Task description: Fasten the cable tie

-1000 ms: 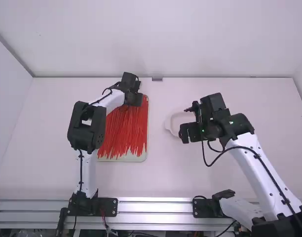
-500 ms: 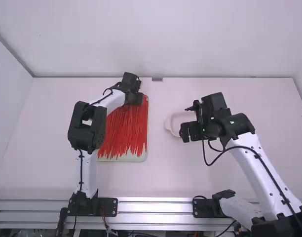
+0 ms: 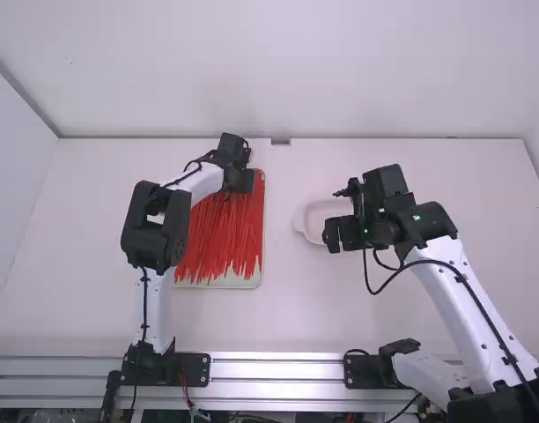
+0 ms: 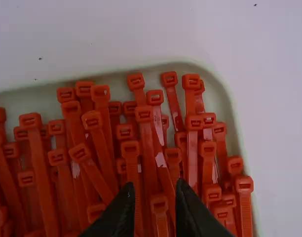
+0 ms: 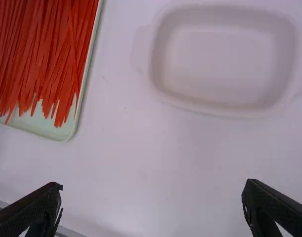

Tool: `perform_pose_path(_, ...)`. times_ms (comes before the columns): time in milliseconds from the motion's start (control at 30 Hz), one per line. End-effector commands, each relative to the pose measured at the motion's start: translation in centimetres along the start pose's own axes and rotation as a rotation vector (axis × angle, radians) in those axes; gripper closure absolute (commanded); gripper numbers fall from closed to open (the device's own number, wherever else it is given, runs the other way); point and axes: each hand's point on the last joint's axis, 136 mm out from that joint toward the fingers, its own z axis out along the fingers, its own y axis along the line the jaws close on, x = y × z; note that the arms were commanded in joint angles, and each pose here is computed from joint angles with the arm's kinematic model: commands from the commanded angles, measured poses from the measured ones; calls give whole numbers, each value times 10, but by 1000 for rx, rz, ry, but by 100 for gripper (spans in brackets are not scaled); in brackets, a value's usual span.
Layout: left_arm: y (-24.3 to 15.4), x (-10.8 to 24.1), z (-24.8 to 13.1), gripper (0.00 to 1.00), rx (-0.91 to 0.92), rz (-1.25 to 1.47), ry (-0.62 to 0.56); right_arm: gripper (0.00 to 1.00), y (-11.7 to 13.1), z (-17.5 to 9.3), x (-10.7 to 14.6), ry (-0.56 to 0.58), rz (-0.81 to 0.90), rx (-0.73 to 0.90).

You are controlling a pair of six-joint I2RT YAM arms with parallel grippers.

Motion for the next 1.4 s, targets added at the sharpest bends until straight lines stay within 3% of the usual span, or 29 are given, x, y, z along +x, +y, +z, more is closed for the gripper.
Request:
perform_pose_path(0, -3, 13, 8, 78, -1, 5, 36, 2, 7, -11, -7, -38, -16, -14)
perform_pose_path(533, -5, 18, 9, 79, 1, 7, 51, 2, 0, -12, -8, -42, 7, -4)
perform_pose_path(933, -3, 27, 13, 79, -3, 5, 60, 2, 8, -11, -8, -43, -22, -16)
perform_pose_path(1367, -3, 18, 13, 90, -3, -7, 24, 2, 4, -11, -8, -44, -7, -10)
